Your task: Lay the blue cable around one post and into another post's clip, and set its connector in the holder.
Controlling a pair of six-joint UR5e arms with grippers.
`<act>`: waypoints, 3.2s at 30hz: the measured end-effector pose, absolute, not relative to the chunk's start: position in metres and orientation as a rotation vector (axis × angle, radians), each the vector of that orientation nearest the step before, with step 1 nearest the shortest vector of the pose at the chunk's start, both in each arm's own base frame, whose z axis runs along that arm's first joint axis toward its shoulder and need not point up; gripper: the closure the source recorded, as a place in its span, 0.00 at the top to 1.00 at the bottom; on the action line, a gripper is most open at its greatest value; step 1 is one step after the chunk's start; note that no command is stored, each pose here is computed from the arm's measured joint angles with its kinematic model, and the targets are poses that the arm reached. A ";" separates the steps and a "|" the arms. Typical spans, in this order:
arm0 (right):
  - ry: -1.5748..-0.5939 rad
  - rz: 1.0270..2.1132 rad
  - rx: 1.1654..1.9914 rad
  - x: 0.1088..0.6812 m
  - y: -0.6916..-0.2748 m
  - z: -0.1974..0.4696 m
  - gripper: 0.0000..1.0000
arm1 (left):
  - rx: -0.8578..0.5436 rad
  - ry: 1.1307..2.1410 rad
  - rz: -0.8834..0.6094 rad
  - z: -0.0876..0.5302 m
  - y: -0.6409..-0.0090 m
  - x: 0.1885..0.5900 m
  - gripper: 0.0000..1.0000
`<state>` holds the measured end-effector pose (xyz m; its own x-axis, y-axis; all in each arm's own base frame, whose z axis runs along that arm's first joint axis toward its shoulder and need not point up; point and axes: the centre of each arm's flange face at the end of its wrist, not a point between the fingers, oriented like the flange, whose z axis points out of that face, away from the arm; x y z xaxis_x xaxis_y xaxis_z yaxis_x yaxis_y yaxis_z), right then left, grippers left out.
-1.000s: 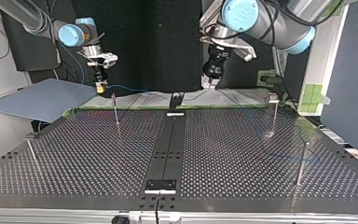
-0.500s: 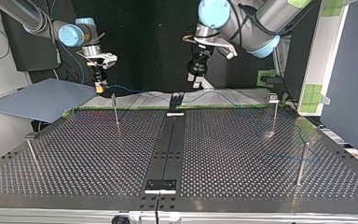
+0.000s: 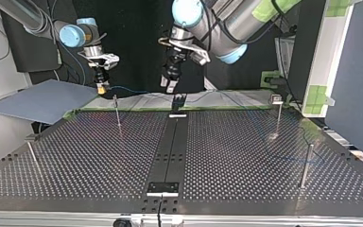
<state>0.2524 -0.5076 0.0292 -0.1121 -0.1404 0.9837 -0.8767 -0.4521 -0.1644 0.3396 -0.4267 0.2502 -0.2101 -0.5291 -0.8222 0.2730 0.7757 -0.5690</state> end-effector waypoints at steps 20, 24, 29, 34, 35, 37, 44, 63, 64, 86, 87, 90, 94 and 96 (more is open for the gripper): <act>-1.135 1.622 1.572 0.253 -0.508 0.030 0.00 | -0.187 1.512 -1.129 0.231 -0.557 0.304 0.87; -1.136 1.622 1.572 0.253 -0.508 0.030 0.00 | -0.197 1.488 -1.201 0.227 -0.581 0.293 0.87; -1.136 1.622 1.573 0.253 -0.507 0.030 0.00 | -0.205 1.473 -1.243 0.210 -0.597 0.289 0.87; -1.137 1.623 1.576 0.254 -0.507 0.030 0.00 | -0.219 1.466 -1.231 0.186 -0.593 0.311 0.87; -1.137 1.623 1.577 0.255 -0.507 0.029 0.00 | -0.220 1.465 -1.229 0.181 -0.591 0.317 0.87; -1.136 1.623 1.577 0.255 -0.506 0.029 0.00 | -0.221 1.463 -1.229 0.172 -0.589 0.326 0.87; -1.136 1.624 1.580 0.256 -0.506 0.029 0.00 | -0.207 1.458 -1.216 0.135 -0.574 0.365 0.85; -1.154 1.614 1.560 0.253 -0.507 0.029 0.00 | -0.218 1.580 -1.092 0.024 -0.538 0.400 0.85; -1.154 1.614 1.560 0.253 -0.507 0.029 0.00 | -0.215 1.589 -1.088 0.019 -0.538 0.398 0.85; -1.153 1.616 1.562 0.255 -0.506 0.029 0.00 | -0.124 1.831 -1.031 -0.115 -0.533 0.375 0.85; -1.153 1.616 1.562 0.255 -0.506 0.029 0.00 | -0.126 1.838 -1.026 -0.118 -0.533 0.376 0.85; -1.153 1.616 1.562 0.255 -0.506 0.029 0.00 | -0.130 1.845 -1.018 -0.124 -0.532 0.380 0.85; -1.154 1.616 1.562 0.255 -0.506 0.029 0.00 | -0.132 1.834 -1.024 -0.121 -0.537 0.387 0.85; -1.154 1.617 1.562 0.255 -0.506 0.029 0.00 | -0.131 1.825 -1.031 -0.118 -0.541 0.390 0.85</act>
